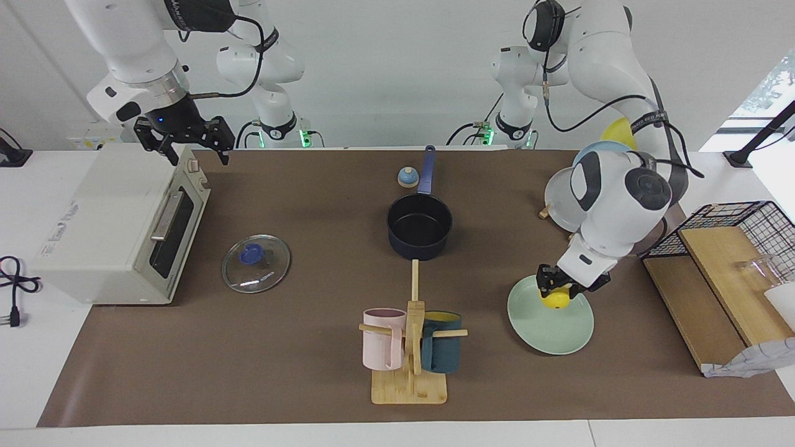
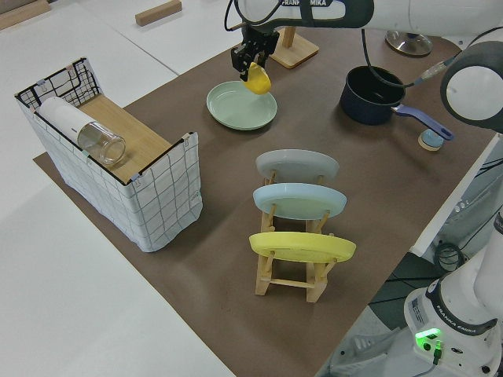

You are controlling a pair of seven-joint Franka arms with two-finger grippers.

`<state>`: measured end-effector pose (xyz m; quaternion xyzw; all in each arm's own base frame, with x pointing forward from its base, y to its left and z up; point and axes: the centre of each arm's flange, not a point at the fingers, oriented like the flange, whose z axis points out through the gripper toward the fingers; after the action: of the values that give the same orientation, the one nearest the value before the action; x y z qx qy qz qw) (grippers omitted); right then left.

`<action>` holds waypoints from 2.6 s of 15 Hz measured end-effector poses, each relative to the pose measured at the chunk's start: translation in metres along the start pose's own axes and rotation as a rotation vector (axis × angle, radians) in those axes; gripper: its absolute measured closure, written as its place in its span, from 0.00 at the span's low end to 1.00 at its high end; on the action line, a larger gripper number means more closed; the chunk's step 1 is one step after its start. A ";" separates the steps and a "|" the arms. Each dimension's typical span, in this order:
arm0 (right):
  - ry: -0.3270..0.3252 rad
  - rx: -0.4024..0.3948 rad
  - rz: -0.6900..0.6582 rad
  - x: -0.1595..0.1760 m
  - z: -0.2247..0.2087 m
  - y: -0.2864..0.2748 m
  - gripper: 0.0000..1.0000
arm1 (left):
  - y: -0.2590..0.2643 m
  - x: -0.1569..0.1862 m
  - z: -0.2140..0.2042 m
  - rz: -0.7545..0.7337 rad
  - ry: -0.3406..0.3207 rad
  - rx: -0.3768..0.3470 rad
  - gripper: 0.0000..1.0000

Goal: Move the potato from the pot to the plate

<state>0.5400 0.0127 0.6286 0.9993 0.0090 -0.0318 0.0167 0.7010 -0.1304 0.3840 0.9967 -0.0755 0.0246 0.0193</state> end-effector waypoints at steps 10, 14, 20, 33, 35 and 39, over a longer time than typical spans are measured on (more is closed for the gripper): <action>0.000 0.002 0.000 0.000 0.000 0.000 0.00 | -0.010 0.004 0.046 0.024 -0.006 0.036 0.40; 0.000 0.011 -0.001 0.000 0.000 -0.001 0.00 | -0.010 0.005 0.042 0.024 0.007 0.036 0.02; 0.000 0.014 -0.001 0.000 0.000 -0.002 0.00 | -0.032 -0.005 -0.075 -0.042 0.081 0.040 0.00; 0.000 0.014 -0.002 0.000 0.000 -0.002 0.00 | -0.028 -0.149 -0.267 -0.057 -0.064 0.044 0.00; 0.000 0.014 -0.002 0.000 0.000 -0.002 0.00 | -0.028 -0.162 -0.252 -0.059 -0.102 0.044 0.00; 0.000 0.014 -0.002 0.000 0.000 -0.002 0.00 | -0.026 -0.168 -0.238 -0.069 -0.080 0.024 0.00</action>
<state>0.5400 0.0147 0.6287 0.9994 0.0097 -0.0317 0.0098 0.5285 -0.0695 0.6117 0.9990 -0.0413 -0.0151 0.0050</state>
